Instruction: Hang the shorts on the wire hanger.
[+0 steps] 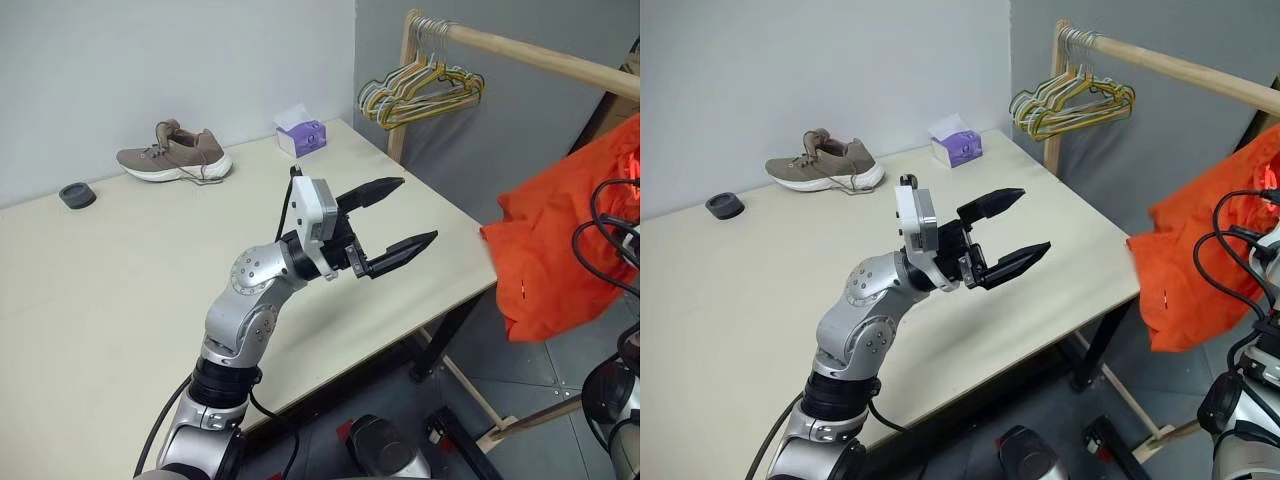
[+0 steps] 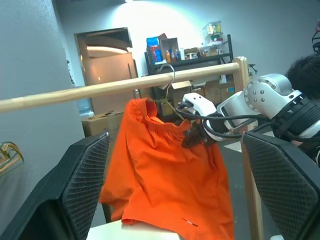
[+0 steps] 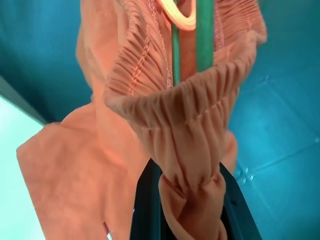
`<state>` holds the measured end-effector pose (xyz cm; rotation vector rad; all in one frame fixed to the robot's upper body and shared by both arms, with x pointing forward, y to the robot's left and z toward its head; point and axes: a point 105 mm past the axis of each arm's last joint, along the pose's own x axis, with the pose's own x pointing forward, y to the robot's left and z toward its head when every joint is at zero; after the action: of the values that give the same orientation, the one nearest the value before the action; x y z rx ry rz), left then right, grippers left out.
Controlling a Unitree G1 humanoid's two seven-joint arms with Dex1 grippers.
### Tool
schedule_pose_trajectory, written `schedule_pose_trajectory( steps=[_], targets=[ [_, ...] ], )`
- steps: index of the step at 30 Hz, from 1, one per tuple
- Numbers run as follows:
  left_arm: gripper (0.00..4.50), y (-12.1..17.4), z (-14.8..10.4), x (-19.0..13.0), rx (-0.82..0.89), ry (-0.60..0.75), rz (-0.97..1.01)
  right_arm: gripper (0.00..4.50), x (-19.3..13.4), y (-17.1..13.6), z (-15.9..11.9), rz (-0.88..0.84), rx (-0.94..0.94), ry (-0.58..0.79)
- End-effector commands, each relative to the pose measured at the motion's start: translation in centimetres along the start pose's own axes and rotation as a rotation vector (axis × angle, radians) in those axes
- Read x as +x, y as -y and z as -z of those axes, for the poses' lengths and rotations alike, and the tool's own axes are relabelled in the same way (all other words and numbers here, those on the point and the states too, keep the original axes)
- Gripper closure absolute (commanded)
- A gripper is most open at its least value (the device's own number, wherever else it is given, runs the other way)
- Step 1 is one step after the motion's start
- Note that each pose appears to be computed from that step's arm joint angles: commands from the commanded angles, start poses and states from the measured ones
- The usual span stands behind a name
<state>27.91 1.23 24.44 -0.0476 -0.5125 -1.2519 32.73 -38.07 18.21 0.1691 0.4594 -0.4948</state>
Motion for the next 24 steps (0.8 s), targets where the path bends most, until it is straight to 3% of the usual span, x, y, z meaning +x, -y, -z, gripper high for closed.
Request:
schedule_pose_trajectory(
  steps=[1, 10, 14, 19, 24],
  targets=[
    [0.03, 0.3, -1.4, 1.0, 0.044, 0.047, 0.022, 4.50, -0.7, 0.0, -0.8, -0.021, 0.059, 0.012],
    [0.03, 1.2, -2.3, 2.0, -0.030, 0.102, 0.061, 4.50, -1.7, -1.3, -0.1, -0.085, 0.075, 0.035],
    [0.00, 1.5, -2.3, 1.7, -0.071, 0.096, 0.090, 3.56, -2.3, -1.0, -0.1, -0.068, 0.108, 0.067],
    [0.00, 1.6, -2.1, 1.5, -0.073, 0.083, 0.094, 1.86, -3.6, -1.0, -1.3, -0.055, 0.182, 0.150],
    [0.00, 1.6, -1.7, 1.2, -0.072, 0.068, 0.099, 0.15, -6.3, -1.2, -4.4, -0.003, 0.214, 0.340]
  ],
)
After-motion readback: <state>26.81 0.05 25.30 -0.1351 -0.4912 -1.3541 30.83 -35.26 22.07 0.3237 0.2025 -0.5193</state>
